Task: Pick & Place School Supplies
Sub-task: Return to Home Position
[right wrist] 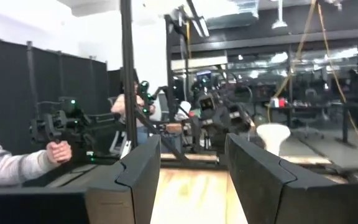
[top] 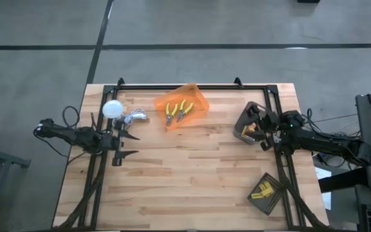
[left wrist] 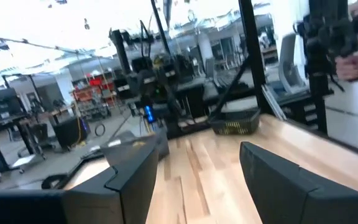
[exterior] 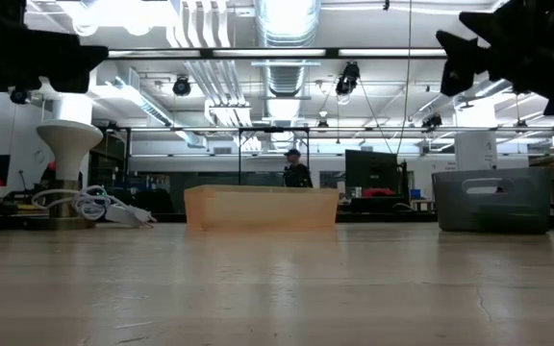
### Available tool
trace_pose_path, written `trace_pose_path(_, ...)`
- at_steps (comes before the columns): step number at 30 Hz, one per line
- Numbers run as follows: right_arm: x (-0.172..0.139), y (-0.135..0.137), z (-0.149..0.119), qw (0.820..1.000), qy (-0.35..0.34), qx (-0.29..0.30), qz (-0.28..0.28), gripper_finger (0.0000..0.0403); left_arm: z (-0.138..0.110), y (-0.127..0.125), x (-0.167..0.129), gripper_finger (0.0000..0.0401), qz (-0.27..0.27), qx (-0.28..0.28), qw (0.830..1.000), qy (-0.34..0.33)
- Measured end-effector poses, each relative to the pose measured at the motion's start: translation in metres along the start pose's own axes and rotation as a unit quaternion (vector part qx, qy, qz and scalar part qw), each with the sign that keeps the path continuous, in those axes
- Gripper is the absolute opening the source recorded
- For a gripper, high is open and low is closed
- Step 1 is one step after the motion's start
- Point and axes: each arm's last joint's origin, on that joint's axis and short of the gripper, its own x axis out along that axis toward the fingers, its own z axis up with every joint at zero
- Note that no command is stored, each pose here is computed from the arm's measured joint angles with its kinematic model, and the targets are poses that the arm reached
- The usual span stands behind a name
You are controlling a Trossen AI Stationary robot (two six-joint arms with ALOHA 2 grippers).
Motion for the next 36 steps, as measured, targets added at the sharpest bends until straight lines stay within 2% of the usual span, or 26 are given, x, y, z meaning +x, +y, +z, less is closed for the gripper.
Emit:
trace_pose_path(4,-0.001,-0.001,-0.005,1.000,0.008,0.014,-0.019,0.0178,-0.002,-0.001,0.000,0.0234,-0.003,-0.002,1.000,0.009)
trace_pose_path(12,-0.001,-0.002,-0.007,1.000,0.012,0.017,-0.021,0.0178,-0.007,-0.002,0.000,0.0234,-0.008,-0.012,0.999,0.037)
trace_pose_path(22,-0.003,-0.006,-0.022,0.993,0.075,0.075,-0.043,0.0178,-0.014,-0.004,0.004,0.0234,-0.015,0.000,0.997,0.075)
trace_pose_path(30,-0.003,-0.006,-0.023,0.993,0.080,0.074,-0.044,0.0178,-0.019,-0.006,0.006,0.0234,-0.020,0.003,0.995,0.101)
trace_pose_path(36,-0.005,-0.007,-0.032,0.986,0.116,0.104,-0.056,0.0178,-0.021,-0.007,0.007,0.0234,-0.023,0.005,0.993,0.112)
